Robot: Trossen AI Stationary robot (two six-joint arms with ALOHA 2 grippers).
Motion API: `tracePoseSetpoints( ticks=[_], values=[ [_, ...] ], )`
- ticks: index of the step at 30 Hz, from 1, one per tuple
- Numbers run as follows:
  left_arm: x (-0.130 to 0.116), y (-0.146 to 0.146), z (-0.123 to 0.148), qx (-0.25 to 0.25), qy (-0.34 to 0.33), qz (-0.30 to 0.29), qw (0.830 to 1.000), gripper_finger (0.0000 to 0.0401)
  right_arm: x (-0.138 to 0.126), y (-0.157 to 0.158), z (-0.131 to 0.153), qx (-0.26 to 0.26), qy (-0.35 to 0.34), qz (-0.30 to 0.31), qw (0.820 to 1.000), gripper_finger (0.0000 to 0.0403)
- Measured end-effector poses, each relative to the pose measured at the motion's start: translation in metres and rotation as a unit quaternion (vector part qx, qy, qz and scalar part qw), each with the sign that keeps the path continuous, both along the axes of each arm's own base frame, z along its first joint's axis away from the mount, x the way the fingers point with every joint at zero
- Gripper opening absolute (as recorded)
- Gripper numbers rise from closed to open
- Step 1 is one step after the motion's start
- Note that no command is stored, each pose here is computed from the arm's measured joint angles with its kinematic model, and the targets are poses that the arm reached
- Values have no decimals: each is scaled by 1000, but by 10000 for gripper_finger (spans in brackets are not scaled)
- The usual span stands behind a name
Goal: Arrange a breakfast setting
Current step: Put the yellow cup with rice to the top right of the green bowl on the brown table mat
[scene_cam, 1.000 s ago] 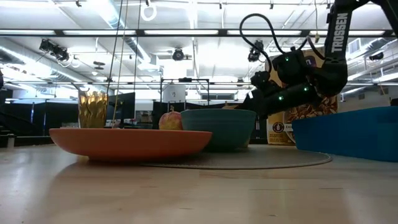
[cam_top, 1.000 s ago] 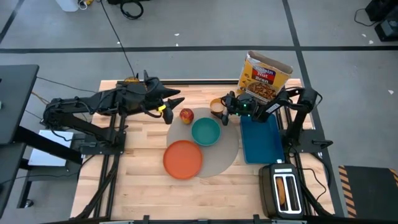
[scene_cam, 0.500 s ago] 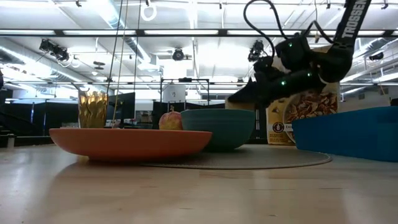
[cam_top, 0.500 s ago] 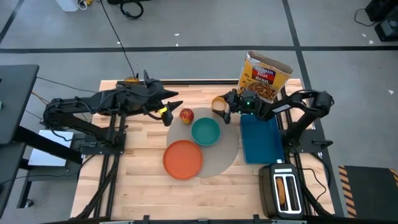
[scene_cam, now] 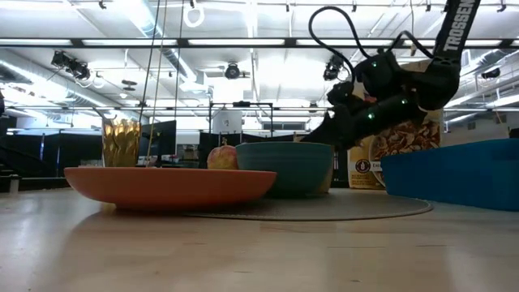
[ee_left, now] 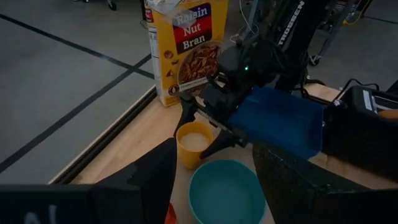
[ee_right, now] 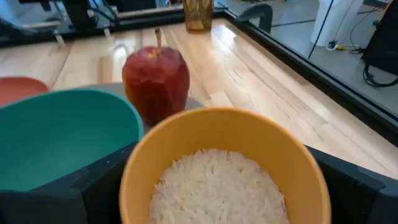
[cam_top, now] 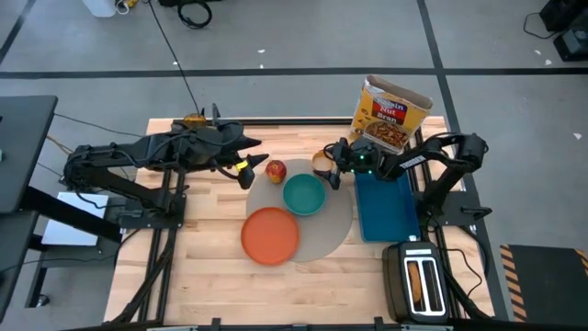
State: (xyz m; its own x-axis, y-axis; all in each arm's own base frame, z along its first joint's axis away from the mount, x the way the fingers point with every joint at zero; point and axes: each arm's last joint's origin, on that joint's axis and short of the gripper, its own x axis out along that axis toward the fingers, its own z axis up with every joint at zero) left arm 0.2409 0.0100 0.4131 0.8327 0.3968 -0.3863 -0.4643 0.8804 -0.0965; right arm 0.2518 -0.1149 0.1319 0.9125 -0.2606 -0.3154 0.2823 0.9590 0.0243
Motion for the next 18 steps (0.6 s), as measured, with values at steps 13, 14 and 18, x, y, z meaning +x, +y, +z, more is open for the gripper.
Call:
tracePoseSetpoints(
  ticks=[13, 14, 18],
  values=[
    [0, -1, -1, -6, 3, 1, 1000, 219, 10, -4, 19, 6, 41, 6, 999, 400],
    [0, -1, -1, -8, 3, 0, 1000, 219, 10, -4, 21, 6, 42, 6, 999, 400],
    [-2, -2, -6, -35, 23, -17, 999, 219, 13, -5, 30, 7, 41, 6, 999, 400]
  ],
)
